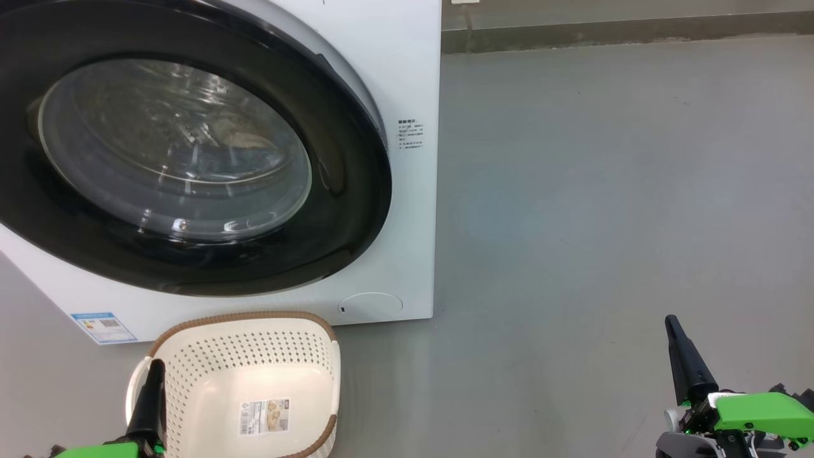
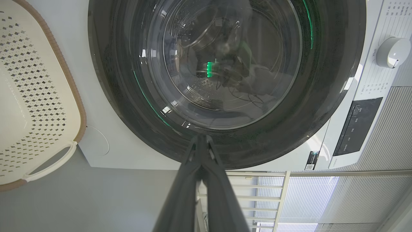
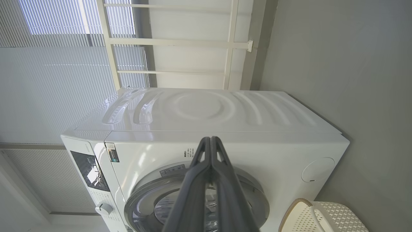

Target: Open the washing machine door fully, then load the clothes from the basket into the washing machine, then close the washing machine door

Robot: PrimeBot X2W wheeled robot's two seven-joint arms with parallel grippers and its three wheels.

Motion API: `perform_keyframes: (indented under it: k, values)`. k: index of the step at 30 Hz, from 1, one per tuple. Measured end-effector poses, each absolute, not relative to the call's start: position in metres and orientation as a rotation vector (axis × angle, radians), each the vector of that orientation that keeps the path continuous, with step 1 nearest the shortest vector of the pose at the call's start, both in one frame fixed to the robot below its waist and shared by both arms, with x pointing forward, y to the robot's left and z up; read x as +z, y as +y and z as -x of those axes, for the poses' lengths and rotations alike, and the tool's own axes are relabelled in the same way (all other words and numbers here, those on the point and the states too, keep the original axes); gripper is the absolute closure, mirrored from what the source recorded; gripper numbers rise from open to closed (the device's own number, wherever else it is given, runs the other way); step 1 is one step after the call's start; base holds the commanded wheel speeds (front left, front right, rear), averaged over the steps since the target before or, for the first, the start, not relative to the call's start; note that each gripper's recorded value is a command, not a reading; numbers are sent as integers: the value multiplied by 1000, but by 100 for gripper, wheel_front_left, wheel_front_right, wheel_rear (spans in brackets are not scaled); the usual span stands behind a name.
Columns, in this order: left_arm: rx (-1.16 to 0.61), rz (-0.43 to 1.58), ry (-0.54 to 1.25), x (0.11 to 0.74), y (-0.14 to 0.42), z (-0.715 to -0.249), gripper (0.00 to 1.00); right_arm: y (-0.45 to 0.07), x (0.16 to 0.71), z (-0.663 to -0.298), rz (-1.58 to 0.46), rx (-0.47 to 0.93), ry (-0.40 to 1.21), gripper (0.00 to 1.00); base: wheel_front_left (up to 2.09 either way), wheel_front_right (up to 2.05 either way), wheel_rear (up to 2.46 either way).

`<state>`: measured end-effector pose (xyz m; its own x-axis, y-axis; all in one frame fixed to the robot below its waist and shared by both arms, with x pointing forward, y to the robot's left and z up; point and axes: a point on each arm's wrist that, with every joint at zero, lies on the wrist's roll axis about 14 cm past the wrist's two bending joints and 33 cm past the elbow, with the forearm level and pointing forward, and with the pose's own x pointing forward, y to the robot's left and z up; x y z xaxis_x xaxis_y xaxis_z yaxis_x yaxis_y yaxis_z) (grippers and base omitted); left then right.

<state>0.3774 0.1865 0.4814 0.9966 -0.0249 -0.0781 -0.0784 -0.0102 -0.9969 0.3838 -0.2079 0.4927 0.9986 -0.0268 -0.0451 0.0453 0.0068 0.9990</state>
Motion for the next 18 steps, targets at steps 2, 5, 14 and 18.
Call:
perform_keyframes:
  k: [2, 5, 14, 18]
  values:
    - [40, 1581, 78, 482, 187, -378, 100, -209, 493, -384, -1572, -59, 9, 100, 0, 0, 0]
    - [40, 1582, 78, 482, 187, -378, 100, -210, 493, -384, -1573, -60, 9, 100, 0, 0, 0]
    - [38, 1582, 80, 483, 186, -378, 100, -209, 493, -384, -1573, -60, 9, 100, 0, 0, 0]
    - [38, 1582, 80, 482, 186, -378, 100, -209, 493, -384, -1573, -60, 9, 100, 0, 0, 0]
